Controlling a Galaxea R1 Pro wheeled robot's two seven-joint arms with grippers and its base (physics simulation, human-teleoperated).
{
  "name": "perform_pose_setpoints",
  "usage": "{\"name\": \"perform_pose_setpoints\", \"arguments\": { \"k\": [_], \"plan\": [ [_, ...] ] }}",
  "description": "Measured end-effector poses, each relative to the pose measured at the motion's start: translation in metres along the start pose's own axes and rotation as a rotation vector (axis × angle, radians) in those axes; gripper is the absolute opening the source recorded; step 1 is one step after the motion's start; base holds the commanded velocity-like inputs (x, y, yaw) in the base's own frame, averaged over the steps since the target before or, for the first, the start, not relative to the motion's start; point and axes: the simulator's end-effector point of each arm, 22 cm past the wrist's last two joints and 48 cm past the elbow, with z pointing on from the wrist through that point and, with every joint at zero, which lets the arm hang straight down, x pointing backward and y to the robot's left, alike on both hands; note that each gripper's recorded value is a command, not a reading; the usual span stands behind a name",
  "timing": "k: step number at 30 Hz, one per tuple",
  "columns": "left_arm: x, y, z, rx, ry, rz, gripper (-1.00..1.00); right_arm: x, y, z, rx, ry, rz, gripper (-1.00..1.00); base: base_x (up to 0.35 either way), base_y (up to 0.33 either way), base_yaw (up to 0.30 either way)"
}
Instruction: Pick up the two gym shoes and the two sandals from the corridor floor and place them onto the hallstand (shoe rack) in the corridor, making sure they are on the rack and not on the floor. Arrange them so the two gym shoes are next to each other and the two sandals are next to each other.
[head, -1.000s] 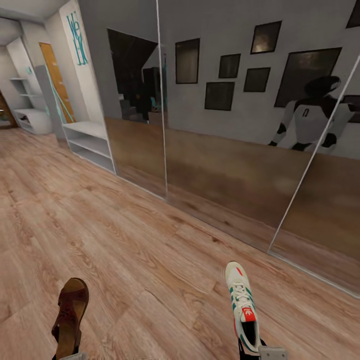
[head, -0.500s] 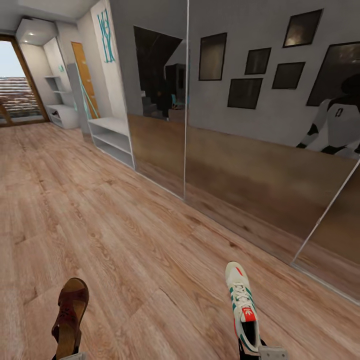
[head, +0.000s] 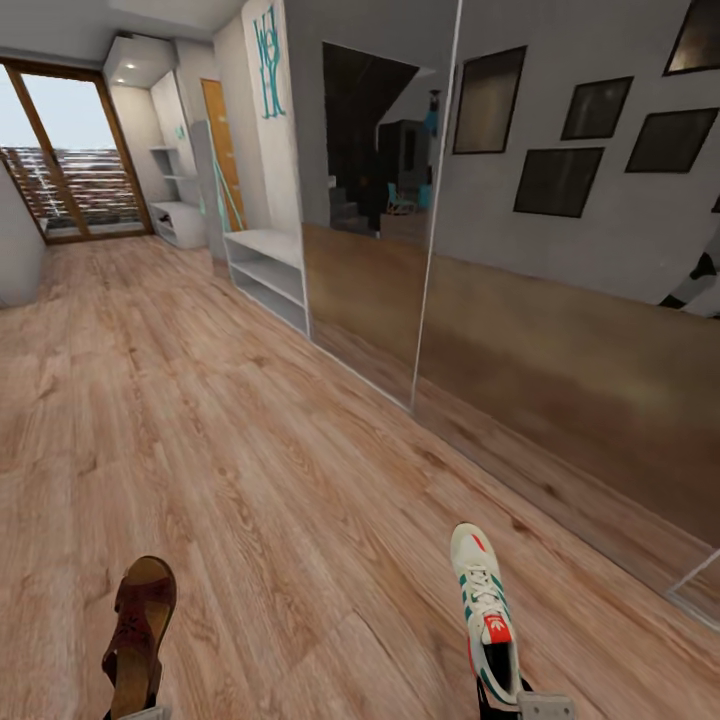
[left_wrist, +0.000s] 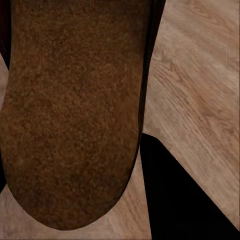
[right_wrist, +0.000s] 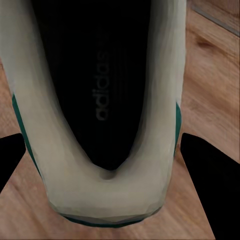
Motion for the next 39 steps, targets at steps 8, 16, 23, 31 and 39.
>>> {"name": "perform_pose_setpoints", "arguments": {
  "k": [8,16,23,31,39],
  "plan": [
    [0.0011,-0.0016,0.0001,0.004,0.003,0.001,-1.00,0.0015,-0.0006,0.0000,0.001,0.003,-0.001,-1.00,0.025,0.013,0.269],
    [0.0010,-0.0020,0.0004,0.005,0.003,0.001,-1.00,0.0015,-0.0003,0.0000,0.000,0.003,-0.001,-1.00,0.001,0.001,0.279],
    [0.0009,-0.0020,0.0004,0.005,0.003,0.001,-1.00,0.0015,-0.0006,0.0000,0.001,0.003,-0.001,-1.00,0.000,0.000,0.279],
    [0.0004,-0.0024,0.0001,0.006,0.000,0.001,-1.00,0.0013,-0.0002,-0.0001,0.000,0.003,0.000,-1.00,0.104,0.000,0.279],
    [0.0006,-0.0017,0.0000,0.004,0.001,0.000,-1.00,0.0014,0.0001,-0.0003,0.000,0.003,0.000,-1.00,0.322,0.000,0.279]
  ]
}}
